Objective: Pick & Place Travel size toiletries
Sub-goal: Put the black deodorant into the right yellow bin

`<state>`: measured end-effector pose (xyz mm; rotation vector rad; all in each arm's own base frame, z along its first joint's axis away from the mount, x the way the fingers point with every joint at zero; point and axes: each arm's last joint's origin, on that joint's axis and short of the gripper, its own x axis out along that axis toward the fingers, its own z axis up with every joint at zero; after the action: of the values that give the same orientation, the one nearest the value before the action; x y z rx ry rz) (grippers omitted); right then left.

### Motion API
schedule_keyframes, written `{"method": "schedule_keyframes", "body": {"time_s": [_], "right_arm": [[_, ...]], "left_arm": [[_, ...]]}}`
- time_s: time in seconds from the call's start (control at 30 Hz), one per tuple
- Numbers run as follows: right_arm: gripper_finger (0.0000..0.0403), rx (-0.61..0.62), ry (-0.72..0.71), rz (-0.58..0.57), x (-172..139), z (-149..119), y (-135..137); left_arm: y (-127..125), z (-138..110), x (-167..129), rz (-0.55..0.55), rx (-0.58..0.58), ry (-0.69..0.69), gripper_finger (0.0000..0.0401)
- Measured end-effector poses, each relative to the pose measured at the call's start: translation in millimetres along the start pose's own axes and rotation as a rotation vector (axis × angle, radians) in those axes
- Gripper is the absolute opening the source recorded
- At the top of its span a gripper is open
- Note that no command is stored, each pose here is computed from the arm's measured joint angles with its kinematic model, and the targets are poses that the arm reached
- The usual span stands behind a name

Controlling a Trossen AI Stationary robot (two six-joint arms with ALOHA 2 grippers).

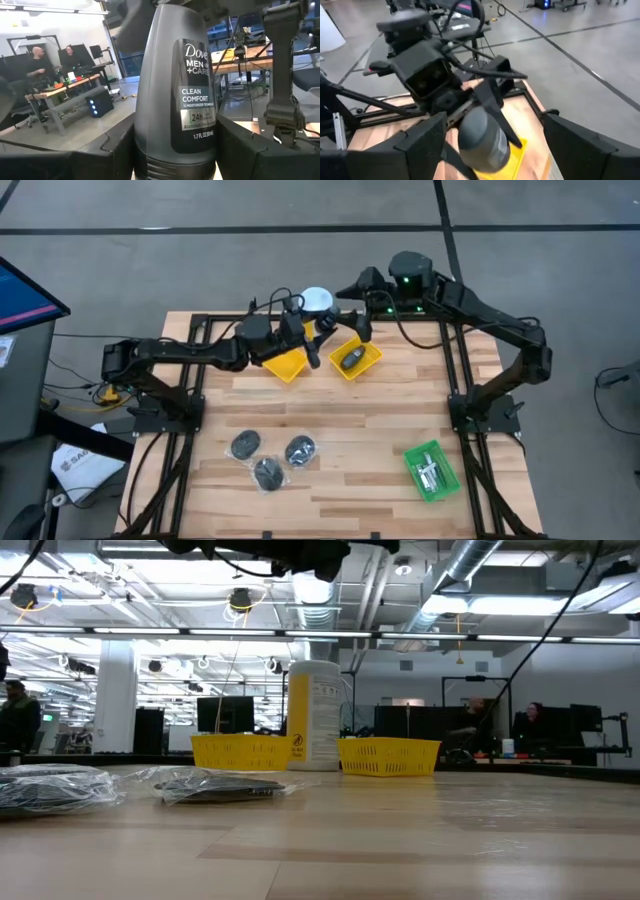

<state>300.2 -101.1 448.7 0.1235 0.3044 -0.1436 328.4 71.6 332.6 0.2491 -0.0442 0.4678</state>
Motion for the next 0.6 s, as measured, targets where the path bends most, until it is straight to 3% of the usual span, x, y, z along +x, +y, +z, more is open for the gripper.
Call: {"method": "schedule_keyframes", "body": {"time_s": [0.6], "right_arm": [[0.0309, -0.036, 0.046, 0.109, 32, -12, 5]], "left_arm": [[-8, 2, -1, -0.088, 0.052, -0.022, 0.0205]]}}
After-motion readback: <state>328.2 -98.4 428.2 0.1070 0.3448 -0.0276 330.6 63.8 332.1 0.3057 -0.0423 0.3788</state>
